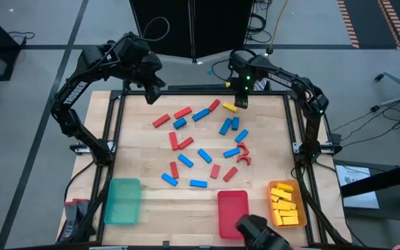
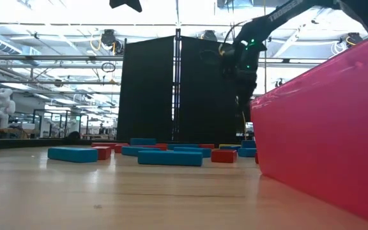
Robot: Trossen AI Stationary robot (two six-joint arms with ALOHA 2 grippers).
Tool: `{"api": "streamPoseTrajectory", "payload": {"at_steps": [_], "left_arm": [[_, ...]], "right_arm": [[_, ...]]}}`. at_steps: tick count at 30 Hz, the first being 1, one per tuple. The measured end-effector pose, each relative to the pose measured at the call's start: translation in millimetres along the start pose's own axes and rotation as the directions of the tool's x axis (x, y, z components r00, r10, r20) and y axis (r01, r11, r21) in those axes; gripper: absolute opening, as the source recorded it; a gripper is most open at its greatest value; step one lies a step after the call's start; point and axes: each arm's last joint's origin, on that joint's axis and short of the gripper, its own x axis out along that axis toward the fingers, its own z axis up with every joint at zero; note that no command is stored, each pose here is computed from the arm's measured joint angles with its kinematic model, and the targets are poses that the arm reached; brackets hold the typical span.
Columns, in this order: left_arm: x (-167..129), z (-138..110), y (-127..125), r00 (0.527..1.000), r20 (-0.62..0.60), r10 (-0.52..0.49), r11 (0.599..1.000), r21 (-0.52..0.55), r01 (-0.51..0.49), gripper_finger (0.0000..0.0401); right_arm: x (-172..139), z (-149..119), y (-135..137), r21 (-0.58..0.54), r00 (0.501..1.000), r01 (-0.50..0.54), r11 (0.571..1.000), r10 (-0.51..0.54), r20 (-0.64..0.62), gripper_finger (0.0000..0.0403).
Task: Sort blocks
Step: Put the red block into the red bin
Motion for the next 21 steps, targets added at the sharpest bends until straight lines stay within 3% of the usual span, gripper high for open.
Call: {"api": "streamPoseTrajectory", "payload": {"at_steps": [2,4,5,7,10,11,13,17,21], "left_arm": [[0.0,0.1,0.1,1.000,0.001,0.005,1.000,0.000,-0.005,0.0006],[0.0,0.6,0.3,1.000,0.005,0.011,1.000,-0.002,-0.011,0.0006],[-0.1,0.6,0.3,1.000,0.006,0.011,1.000,-0.006,-0.011,0.0006],[0.0,0.6,0.4,1.000,0.005,0.011,1.000,-0.006,-0.011,0.0006],[0.0,0.2,0.3,1.000,0.002,0.011,1.000,-0.007,-0.011,0.0006],[0.0,-0.1,0.3,1.000,-0.001,0.011,1.000,-0.006,-0.011,0.0006],[-0.3,-0.2,0.3,1.000,-0.001,0.011,1.000,-0.006,-0.011,0.0006],[-0.8,-0.1,0.2,1.000,0.003,0.011,1.000,-0.004,-0.011,0.0006],[-0.8,0.0,0.2,1.000,0.003,0.011,1.000,-0.001,-0.011,0.0006]], "right_arm": [[-8.1,3.8,-5.1,0.100,0.995,0.037,0.994,-0.046,0.085,0.0020],[-13.3,11.4,-8.8,0.301,0.979,0.000,0.954,-0.062,0.195,0.0011],[-14.3,14.9,-9.8,0.393,0.968,-0.061,0.918,-0.042,0.246,0.0006],[-14.3,21.9,-9.8,0.573,0.948,-0.163,0.803,-0.035,0.318,0.0002],[-7.6,36.3,-4.1,0.674,0.905,-0.230,0.702,-0.100,0.413,0.0001],[-4.9,38.7,0.2,0.677,0.899,-0.232,0.698,-0.111,0.423,0.0001],[0.5,38.2,7.8,0.657,0.909,-0.187,0.730,-0.125,0.397,0.0001],[15.1,13.6,8.0,0.639,0.971,0.044,0.768,-0.183,0.152,0.0001],[31.5,-10.2,-1.2,0.611,0.992,0.011,0.791,-0.088,0.096,0.0000]]}}
